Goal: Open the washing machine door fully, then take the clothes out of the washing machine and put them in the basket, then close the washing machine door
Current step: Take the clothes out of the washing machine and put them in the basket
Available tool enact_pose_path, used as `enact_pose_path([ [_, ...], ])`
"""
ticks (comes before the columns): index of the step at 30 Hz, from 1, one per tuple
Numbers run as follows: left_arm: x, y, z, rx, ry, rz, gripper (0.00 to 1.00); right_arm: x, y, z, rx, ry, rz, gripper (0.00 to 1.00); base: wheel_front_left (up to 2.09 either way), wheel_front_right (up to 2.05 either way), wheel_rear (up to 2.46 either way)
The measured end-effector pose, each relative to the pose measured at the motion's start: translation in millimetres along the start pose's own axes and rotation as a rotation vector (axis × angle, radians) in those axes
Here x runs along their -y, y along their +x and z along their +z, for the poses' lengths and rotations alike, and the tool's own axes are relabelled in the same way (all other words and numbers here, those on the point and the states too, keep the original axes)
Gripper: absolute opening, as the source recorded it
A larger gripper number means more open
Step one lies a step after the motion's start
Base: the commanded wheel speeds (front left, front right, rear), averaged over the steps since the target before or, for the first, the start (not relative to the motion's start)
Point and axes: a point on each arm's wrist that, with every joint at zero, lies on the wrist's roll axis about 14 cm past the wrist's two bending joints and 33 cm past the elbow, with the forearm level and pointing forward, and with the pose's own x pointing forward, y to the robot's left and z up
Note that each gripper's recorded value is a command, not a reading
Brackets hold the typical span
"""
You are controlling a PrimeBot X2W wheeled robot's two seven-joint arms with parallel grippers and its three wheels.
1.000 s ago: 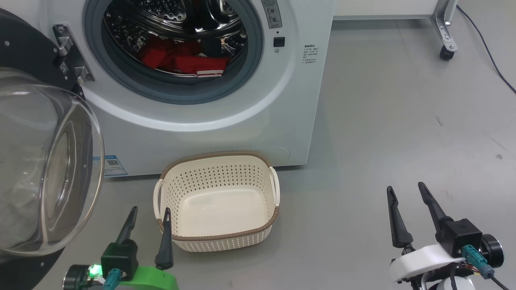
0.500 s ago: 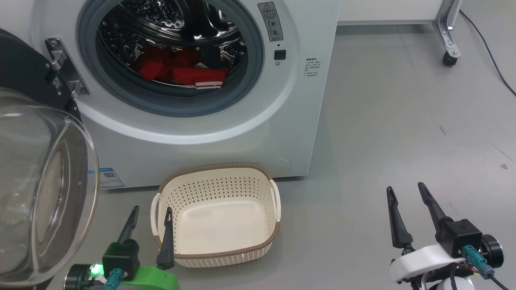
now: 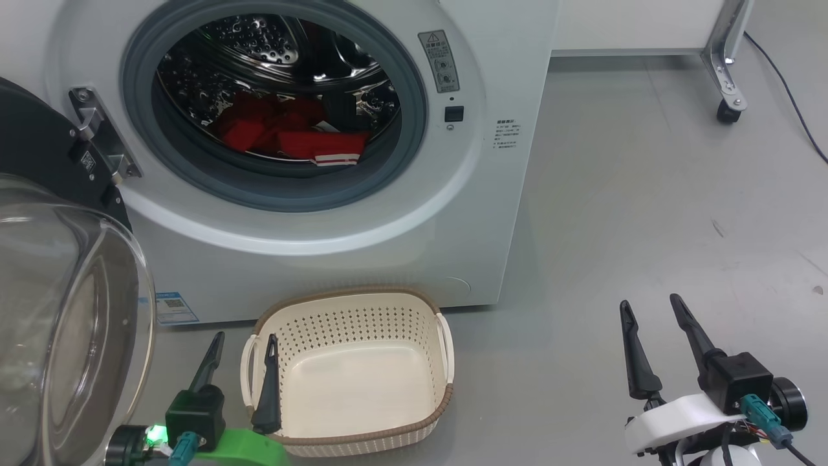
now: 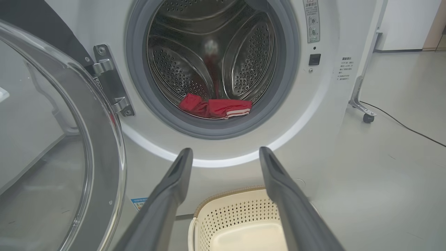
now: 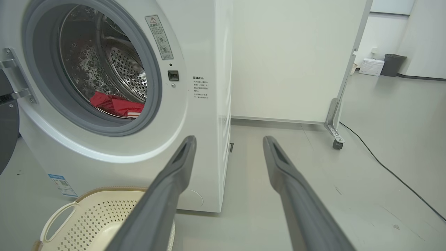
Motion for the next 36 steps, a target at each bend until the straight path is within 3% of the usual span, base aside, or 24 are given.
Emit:
enact_pose_path([
  [36,10,12,-2,-0.016,-0.033,-0.022,1.00,-3,0,-7,-0.022,0.005,0.008,1.00,0.03,-0.03,0.00],
])
